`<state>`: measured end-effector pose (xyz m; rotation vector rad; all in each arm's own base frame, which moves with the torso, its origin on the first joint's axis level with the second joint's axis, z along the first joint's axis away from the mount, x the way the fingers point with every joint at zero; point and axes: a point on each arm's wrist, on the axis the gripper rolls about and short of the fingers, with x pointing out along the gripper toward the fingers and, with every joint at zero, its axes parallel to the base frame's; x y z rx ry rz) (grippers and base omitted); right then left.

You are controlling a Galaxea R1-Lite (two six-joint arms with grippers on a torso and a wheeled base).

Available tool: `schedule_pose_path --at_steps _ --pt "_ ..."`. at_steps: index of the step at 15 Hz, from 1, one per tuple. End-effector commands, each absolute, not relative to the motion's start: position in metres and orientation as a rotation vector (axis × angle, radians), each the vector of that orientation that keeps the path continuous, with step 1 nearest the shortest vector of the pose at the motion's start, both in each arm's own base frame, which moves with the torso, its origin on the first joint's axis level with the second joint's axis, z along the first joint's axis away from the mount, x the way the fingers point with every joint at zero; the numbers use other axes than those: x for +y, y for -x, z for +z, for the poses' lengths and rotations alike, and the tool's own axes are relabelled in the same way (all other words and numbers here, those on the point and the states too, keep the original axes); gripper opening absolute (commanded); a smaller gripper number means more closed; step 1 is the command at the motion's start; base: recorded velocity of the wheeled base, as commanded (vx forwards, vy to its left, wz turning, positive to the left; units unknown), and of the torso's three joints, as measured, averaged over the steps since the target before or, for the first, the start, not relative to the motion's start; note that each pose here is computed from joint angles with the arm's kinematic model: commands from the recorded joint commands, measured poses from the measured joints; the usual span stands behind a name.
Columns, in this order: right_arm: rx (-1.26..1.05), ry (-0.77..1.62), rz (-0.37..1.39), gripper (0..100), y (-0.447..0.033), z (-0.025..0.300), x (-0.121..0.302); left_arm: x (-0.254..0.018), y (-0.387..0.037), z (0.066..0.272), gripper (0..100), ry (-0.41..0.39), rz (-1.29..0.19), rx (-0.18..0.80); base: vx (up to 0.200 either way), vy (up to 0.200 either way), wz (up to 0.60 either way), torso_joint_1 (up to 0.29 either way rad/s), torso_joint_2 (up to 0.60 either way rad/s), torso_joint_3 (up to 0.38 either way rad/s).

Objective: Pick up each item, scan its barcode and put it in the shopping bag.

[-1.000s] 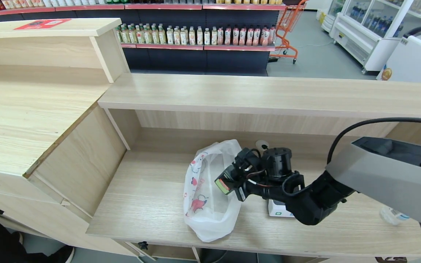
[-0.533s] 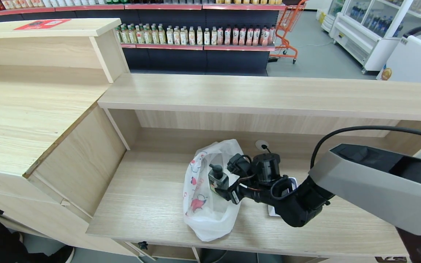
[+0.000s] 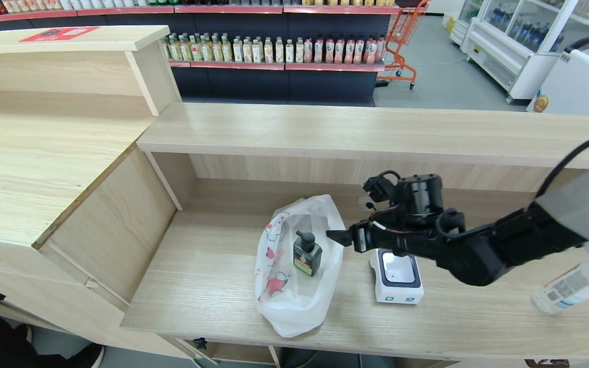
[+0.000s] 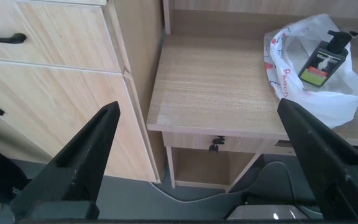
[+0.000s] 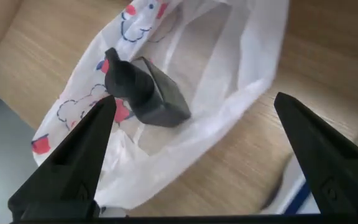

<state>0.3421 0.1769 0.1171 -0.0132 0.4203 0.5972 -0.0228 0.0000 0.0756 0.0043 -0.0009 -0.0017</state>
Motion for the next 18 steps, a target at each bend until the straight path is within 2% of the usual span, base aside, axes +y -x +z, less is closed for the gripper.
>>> schedule_pose_path --at_steps 1,3,6,10,13,18 --pt "0.338 -0.039 0.439 100 -0.276 0.181 0.099 0.000 0.023 0.076 100 -0.005 -0.002 0.000 0.000 0.000 0.00 0.000 0.00 0.000" --pt "0.287 0.023 0.264 100 -0.232 0.191 0.060 0.000 0.023 0.076 100 -0.005 -0.002 0.000 0.000 0.000 0.00 0.000 0.00 0.000" --pt "0.232 0.003 0.151 100 -0.167 0.188 0.023 0.000 0.023 0.076 100 -0.005 -0.002 0.000 0.000 0.000 0.00 0.000 0.00 0.000" --pt "0.162 -0.004 0.137 100 -0.092 0.161 0.012 0.000 0.023 0.076 100 -0.005 -0.002 0.000 0.000 0.000 0.00 0.000 0.00 0.000" --pt "0.138 0.000 0.052 100 -0.052 0.143 0.004 0.000 0.023 0.076 100 -0.005 -0.002 0.000 0.000 0.000 0.00 0.000 0.00 0.000" --pt "0.146 0.005 0.041 100 0.018 0.111 -0.002 0.000 0.023 0.076 100 -0.005 -0.002 0.000 0.000 0.000 0.00 0.000 0.00 0.000"
